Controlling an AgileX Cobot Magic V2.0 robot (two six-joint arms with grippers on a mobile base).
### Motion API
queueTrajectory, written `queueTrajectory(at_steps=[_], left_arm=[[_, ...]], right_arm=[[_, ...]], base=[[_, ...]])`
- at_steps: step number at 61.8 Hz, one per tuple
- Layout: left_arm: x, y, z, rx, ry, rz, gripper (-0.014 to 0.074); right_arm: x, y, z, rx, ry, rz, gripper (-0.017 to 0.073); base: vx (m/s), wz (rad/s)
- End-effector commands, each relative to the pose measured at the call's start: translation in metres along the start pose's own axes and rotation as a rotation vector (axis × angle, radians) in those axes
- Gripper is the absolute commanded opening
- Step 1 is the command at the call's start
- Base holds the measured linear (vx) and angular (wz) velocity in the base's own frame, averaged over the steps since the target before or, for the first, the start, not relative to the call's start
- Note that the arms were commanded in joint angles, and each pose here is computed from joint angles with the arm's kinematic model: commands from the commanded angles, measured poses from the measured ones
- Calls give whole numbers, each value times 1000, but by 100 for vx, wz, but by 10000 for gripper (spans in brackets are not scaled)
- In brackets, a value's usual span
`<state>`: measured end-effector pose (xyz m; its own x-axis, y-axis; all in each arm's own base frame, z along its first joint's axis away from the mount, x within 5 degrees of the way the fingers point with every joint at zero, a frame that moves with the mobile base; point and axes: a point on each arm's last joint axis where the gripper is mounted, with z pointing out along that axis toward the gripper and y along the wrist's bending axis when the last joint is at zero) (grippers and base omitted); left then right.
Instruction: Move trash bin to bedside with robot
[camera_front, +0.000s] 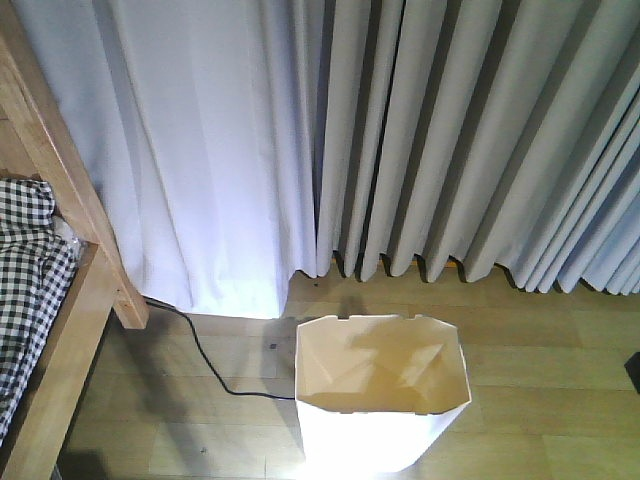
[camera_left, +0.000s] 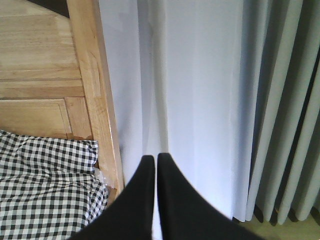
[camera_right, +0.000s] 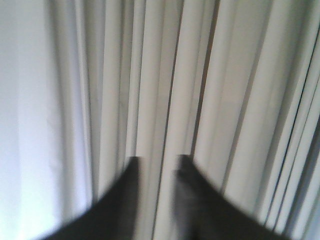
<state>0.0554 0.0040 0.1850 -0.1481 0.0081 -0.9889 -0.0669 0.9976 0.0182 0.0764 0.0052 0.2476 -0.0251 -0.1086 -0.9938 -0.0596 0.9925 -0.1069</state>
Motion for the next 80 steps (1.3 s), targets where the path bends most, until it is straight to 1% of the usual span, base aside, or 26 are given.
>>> queueTrajectory(at_steps=[1, 33, 40, 41, 42, 43, 46, 50, 57, 68, 72, 80], left_arm=[[-1, 0, 0, 0, -67, -4, -6], [-1, 0, 0, 0, -67, -4, -6], [-1, 0, 0, 0, -67, -4, -6], [-1, 0, 0, 0, -67, -4, -6], [-1, 0, 0, 0, -67, -4, -6], [-1, 0, 0, 0, -67, -4, -6], [-1, 0, 0, 0, -67, -4, -6], [-1, 0, 0, 0, -67, -4, -6], [-1, 0, 0, 0, -67, -4, -6], [-1, 0, 0, 0, -67, -4, -6], [-1, 0, 0, 0, -67, -4, -6], [-1, 0, 0, 0, -67, -4, -6]], right_arm=[[-10, -4, 0, 40, -38, -24, -13], [-11, -5, 0, 48, -42, -26, -9], [-3, -7, 1, 72, -31, -1, -9], [-3, -7, 1, 78, -32, -18, -9], [-3, -7, 0, 78, -37, -10, -9], [-2, -7, 0, 77, -38, -33, -9], [-4, -7, -4, 78, -62, -69, -9], [-6, -6, -8, 81, -96, -99, -9], [-7, -6, -10, 77, -111, -93, -9], [4, -4, -11, 65, -53, -84, -9], [16, -5, -12, 92, -63, -51, -9], [45, -5, -16, 163, -102, 75, -9]], base=[[0, 0], [0, 0], [0, 0], [0, 0], [0, 0], [0, 0], [0, 0], [0, 0], [0, 0], [0, 0], [0, 0], [0, 0]])
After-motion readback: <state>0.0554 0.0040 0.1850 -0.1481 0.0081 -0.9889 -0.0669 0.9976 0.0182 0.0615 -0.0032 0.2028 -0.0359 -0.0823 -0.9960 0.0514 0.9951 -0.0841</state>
